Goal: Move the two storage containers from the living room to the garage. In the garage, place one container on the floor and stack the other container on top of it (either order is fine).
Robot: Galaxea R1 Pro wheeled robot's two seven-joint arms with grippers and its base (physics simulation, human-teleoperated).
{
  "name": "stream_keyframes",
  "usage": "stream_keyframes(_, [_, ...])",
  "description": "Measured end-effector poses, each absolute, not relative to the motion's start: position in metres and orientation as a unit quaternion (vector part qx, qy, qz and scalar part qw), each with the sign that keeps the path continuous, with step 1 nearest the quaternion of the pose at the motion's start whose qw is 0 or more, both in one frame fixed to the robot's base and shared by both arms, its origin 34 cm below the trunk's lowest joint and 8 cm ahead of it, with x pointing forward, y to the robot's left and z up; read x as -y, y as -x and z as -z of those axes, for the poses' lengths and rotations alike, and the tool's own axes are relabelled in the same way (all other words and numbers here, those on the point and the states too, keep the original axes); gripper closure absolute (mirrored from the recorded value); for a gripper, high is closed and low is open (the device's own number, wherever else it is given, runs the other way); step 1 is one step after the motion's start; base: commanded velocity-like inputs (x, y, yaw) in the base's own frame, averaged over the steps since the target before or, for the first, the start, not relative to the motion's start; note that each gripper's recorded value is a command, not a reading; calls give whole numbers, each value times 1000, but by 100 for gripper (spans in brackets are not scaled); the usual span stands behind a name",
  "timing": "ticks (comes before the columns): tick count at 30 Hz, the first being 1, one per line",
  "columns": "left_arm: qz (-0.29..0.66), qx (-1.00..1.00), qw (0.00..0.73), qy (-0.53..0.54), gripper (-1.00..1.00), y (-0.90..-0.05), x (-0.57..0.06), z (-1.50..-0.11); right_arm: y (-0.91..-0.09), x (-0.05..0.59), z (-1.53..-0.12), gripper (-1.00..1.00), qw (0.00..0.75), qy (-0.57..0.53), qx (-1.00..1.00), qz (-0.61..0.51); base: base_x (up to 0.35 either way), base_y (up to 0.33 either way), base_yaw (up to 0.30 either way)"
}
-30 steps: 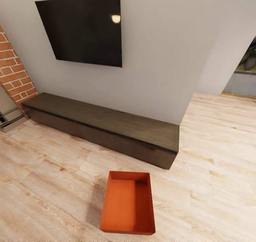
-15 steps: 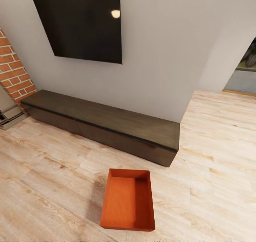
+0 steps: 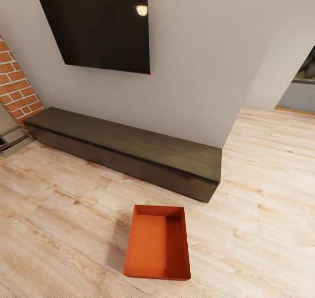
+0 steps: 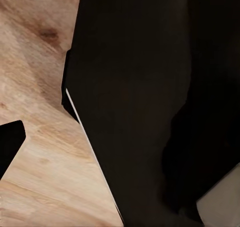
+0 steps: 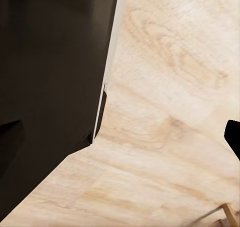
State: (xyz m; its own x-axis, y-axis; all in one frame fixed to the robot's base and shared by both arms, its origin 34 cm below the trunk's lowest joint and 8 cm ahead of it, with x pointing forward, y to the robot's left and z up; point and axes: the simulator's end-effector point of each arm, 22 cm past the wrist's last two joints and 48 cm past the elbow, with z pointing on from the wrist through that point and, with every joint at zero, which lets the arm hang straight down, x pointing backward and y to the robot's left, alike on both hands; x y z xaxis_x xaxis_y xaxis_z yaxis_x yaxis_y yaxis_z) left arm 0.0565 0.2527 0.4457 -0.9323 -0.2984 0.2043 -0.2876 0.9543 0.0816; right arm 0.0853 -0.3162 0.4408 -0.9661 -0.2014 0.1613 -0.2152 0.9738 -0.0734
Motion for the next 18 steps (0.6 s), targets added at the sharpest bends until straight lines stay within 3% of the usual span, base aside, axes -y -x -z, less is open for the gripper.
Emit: stream_keyframes(18, [24, 981, 121, -150, -100, -46, -248, -448, -74, 315, -442, -100, 91, -104, 990, -40, 0, 0, 0])
